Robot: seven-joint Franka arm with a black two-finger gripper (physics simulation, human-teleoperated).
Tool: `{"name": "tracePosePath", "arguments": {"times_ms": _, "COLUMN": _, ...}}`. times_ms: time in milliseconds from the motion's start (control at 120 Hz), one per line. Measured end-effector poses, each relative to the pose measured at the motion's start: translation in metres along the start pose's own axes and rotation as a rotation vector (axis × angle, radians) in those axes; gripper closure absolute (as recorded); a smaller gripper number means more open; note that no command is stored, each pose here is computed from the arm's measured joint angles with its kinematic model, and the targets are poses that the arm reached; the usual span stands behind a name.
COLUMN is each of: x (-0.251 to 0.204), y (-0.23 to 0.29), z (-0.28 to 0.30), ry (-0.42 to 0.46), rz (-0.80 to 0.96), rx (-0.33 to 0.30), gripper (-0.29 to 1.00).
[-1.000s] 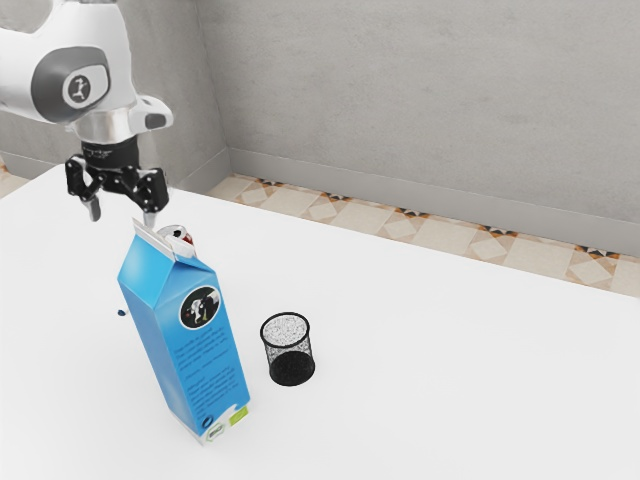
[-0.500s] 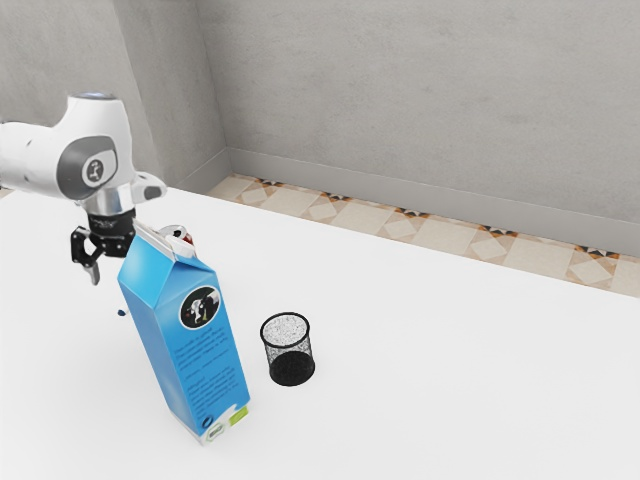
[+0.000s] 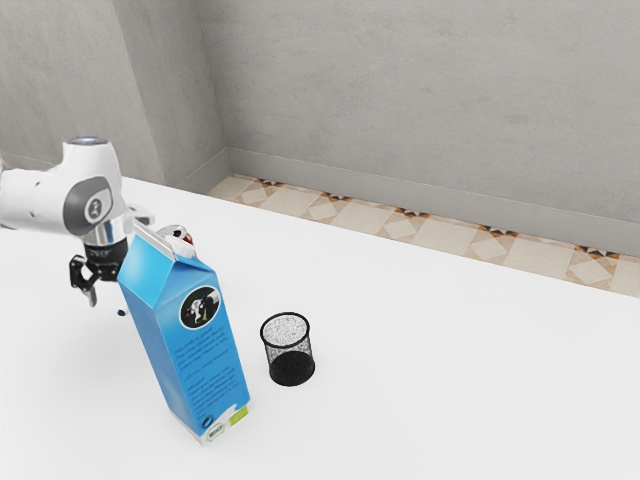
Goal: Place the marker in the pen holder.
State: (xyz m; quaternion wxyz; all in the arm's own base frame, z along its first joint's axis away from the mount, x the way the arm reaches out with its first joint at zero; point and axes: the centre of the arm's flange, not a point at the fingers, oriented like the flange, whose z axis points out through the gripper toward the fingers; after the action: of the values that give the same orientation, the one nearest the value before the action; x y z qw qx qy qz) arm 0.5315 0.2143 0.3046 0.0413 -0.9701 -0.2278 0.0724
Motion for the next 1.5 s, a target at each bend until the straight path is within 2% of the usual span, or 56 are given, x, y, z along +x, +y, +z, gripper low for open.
{"name": "tracePosePath", "arguments": {"times_ms": 267, "x": 0.081, "y": -0.011, "z": 0.035, "ry": 0.043, "rz": 0.054, "rx": -0.002, "gripper": 0.01}}
{"name": "tracePosePath", "arguments": {"times_ms": 633, "x": 0.102, "y": -0.015, "z": 0.058, "ry": 0.082, "rz": 0.203, "rx": 0.006, "gripper": 0.01}}
{"name": "tracePosePath", "arguments": {"times_ms": 700, "x": 0.103, "y": -0.016, "z": 0.056, "ry": 0.090, "rz": 0.226, "rx": 0.008, "gripper": 0.10}}
{"name": "tracePosePath", "arguments": {"times_ms": 883, "x": 0.104, "y": -0.014, "z": 0.053, "ry": 0.102, "rz": 0.287, "rx": 0.016, "gripper": 0.49}}
{"name": "tracePosePath", "arguments": {"times_ms": 1000, "x": 0.105, "y": -0.014, "z": 0.054, "ry": 0.104, "rz": 0.316, "rx": 0.019, "gripper": 0.64}}
{"name": "tracePosePath", "arguments": {"times_ms": 1167, "x": 0.105, "y": -0.014, "z": 0.053, "ry": 0.112, "rz": 0.345, "rx": 0.028, "gripper": 0.74}}
{"name": "tracePosePath", "arguments": {"times_ms": 1350, "x": 0.106, "y": -0.013, "z": 0.052, "ry": 0.122, "rz": 0.361, "rx": 0.038, "gripper": 0.79}}
{"name": "tracePosePath", "arguments": {"times_ms": 1500, "x": 0.103, "y": -0.014, "z": 0.014, "ry": 0.175, "rz": 0.364, "rx": 0.052, "gripper": 0.79}}
